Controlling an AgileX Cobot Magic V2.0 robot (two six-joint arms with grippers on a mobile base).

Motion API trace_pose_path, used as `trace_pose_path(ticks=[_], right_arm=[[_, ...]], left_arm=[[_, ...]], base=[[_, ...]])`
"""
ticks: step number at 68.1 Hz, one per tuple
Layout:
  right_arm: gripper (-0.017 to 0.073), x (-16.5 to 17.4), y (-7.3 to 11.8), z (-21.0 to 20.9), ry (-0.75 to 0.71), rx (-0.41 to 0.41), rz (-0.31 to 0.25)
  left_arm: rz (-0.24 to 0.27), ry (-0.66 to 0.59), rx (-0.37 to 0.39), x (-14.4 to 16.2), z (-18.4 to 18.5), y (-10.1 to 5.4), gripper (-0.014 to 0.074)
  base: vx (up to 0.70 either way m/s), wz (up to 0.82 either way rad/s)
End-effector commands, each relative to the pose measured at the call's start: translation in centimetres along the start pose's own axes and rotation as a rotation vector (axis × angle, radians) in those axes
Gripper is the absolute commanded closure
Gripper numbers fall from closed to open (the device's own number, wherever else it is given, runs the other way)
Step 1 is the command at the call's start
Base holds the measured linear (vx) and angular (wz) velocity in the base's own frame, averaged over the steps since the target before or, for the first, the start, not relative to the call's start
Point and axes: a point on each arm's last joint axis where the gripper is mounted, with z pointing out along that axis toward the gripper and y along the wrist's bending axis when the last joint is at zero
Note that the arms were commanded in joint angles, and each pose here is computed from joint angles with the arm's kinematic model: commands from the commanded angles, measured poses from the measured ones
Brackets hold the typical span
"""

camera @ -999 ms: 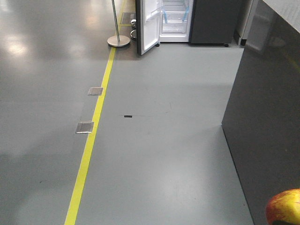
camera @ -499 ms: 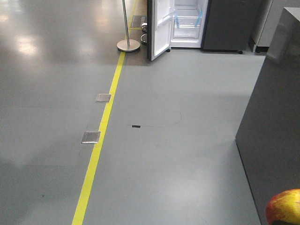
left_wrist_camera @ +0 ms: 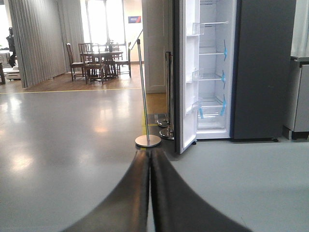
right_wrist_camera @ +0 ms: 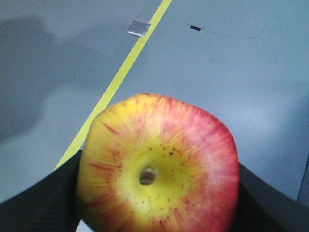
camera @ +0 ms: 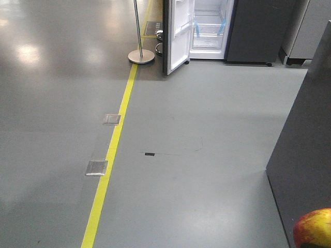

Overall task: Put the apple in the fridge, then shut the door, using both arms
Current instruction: 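Drive toward the open refrigerator holding the apple in the right gripper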

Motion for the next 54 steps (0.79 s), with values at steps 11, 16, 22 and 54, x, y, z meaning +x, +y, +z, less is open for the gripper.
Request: trace_pose_path(ticks=[11,16,22,54], right_arm=[[0.0399,-1.0,0.07,-0.42,-0.068,0.001,-0.003],[0.0399,-1.0,0.07,-0.42,-0.068,0.001,-0.003],[0.0399,-1.0,0.07,-0.42,-0.068,0.001,-0.003],[0.0399,-1.0,0.07,-0.42,-0.068,0.001,-0.003]], left_arm=[[-0.012,-0.106,0.007,-1.35,-0.2,-0.06,0.06],[-0.012,-0.106,0.007,-1.35,-0.2,-0.06,0.06],[-0.012,-0.106,0.007,-1.35,-0.2,-0.06,0.06],[-0.012,-0.106,0.007,-1.35,-0.2,-0.06,0.06]], base=[[0.27,-0.03],[0.27,-0.01],[0.26,0.0],[0.24,0.02]])
